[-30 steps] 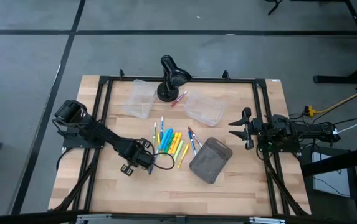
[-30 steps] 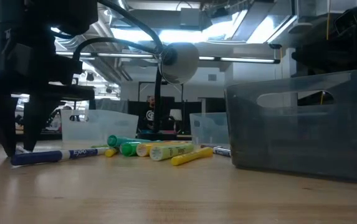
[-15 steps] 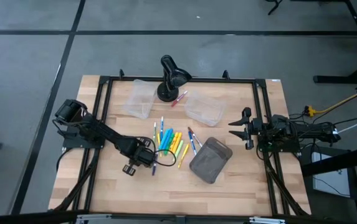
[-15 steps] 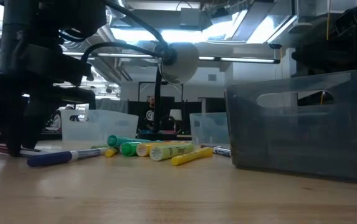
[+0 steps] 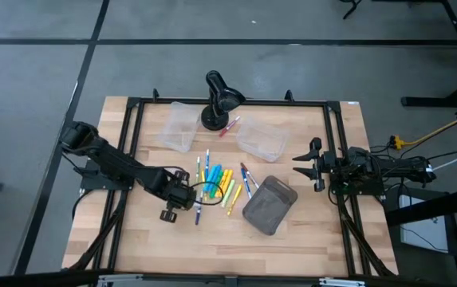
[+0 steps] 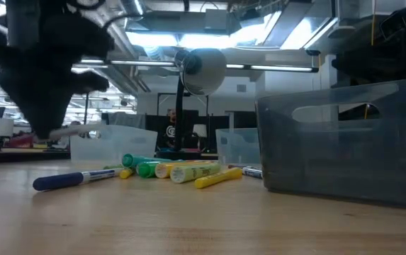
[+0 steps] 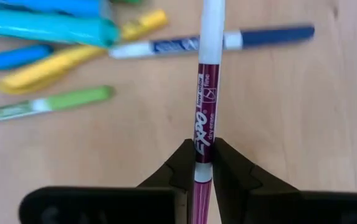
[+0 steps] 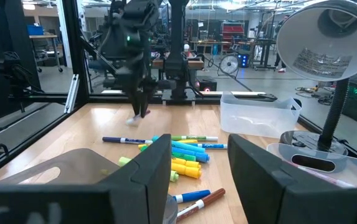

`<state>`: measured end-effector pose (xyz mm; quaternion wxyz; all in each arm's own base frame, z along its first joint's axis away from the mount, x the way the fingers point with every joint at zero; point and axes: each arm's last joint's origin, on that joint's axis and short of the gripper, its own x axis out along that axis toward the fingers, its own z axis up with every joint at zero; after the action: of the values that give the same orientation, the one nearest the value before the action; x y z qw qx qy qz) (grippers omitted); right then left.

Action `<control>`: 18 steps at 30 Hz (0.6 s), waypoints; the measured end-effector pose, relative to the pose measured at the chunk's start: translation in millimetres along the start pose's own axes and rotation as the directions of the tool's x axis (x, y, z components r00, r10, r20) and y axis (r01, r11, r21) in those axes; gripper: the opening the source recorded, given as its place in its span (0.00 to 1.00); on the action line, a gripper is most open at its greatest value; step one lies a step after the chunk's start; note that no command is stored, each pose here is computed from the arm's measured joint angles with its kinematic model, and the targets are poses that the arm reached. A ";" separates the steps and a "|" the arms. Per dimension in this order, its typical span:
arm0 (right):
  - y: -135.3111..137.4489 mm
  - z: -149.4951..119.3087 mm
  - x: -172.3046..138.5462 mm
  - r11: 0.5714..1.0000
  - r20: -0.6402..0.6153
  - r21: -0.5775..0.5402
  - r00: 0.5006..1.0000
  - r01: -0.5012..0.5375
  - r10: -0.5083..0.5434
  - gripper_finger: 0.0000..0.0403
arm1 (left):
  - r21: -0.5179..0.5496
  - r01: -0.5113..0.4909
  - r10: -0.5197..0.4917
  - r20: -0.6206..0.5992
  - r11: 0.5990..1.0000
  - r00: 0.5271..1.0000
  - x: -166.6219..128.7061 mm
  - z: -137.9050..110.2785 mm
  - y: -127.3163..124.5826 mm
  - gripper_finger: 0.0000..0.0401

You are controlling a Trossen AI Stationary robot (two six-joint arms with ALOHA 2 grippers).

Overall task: Pick & Place Markers
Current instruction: Put the purple marker pen into the left transparent bin

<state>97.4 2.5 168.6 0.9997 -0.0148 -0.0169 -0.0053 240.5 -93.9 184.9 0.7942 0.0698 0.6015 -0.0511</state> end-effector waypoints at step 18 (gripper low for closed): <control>0.0 0.0 0.0 1.000 0.000 0.000 1.000 0.000 0.000 0.39 | -0.091 -0.224 0.240 0.476 0.970 0.846 -74.7 3.9 5.3 0.08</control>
<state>97.4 2.5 168.6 0.9997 -0.0148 -0.0168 -0.0052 224.8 -89.6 258.1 0.9205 0.1141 0.3718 0.0388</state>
